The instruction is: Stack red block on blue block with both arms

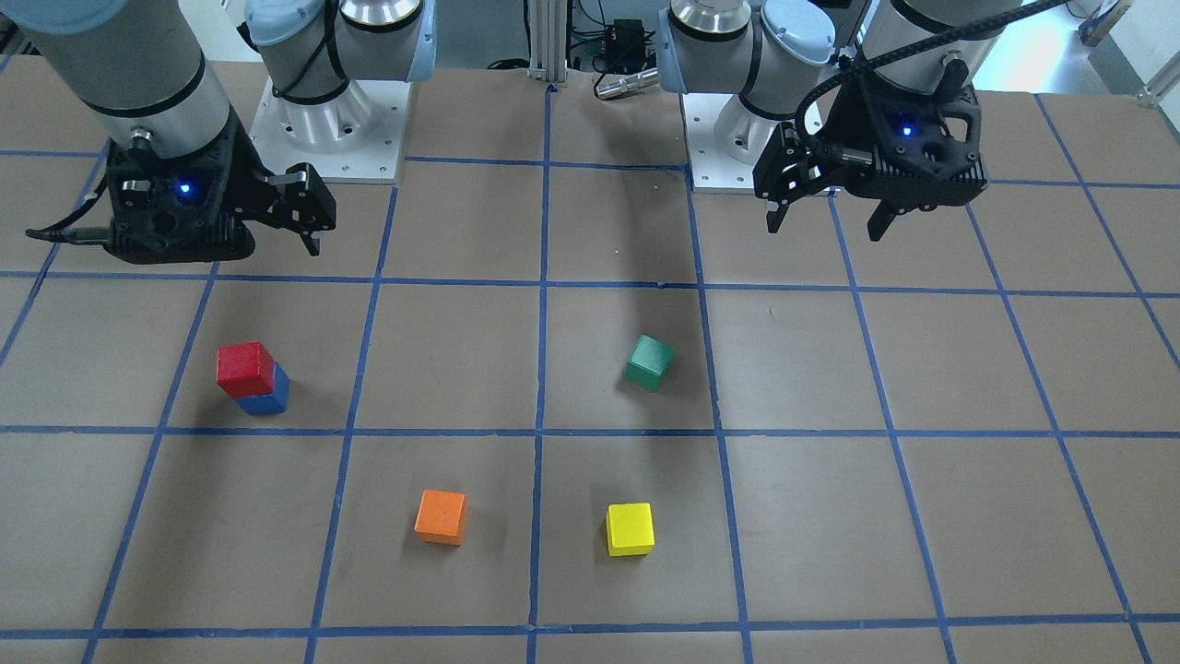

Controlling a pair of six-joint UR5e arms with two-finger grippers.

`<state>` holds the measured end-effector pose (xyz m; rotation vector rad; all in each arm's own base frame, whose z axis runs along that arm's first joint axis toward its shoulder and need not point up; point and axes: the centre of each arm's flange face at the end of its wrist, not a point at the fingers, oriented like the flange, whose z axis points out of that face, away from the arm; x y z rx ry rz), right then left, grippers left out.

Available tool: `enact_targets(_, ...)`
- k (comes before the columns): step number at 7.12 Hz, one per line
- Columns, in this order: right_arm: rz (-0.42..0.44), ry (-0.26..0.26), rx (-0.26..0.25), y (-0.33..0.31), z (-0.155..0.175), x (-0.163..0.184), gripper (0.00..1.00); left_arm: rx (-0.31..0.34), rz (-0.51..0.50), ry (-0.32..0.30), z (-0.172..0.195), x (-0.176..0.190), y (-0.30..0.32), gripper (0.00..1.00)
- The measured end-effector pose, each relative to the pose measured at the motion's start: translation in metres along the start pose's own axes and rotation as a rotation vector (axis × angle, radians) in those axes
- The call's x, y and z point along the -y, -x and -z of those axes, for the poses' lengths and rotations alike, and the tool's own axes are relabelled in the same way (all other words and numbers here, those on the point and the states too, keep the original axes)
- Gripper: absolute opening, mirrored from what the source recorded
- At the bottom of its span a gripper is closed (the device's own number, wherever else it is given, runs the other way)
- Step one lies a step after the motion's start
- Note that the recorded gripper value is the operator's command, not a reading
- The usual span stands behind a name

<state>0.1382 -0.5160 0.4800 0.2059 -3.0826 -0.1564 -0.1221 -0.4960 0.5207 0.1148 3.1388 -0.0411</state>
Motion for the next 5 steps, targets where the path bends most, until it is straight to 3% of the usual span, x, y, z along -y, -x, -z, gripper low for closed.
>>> enact_targets(5, 0.006, -0.011, 0.003, 0.003, 0.0044, -0.0005, 1.0, 0.0, 0.0, 0.0, 0.0002, -0.0002, 0.0, 1.0)
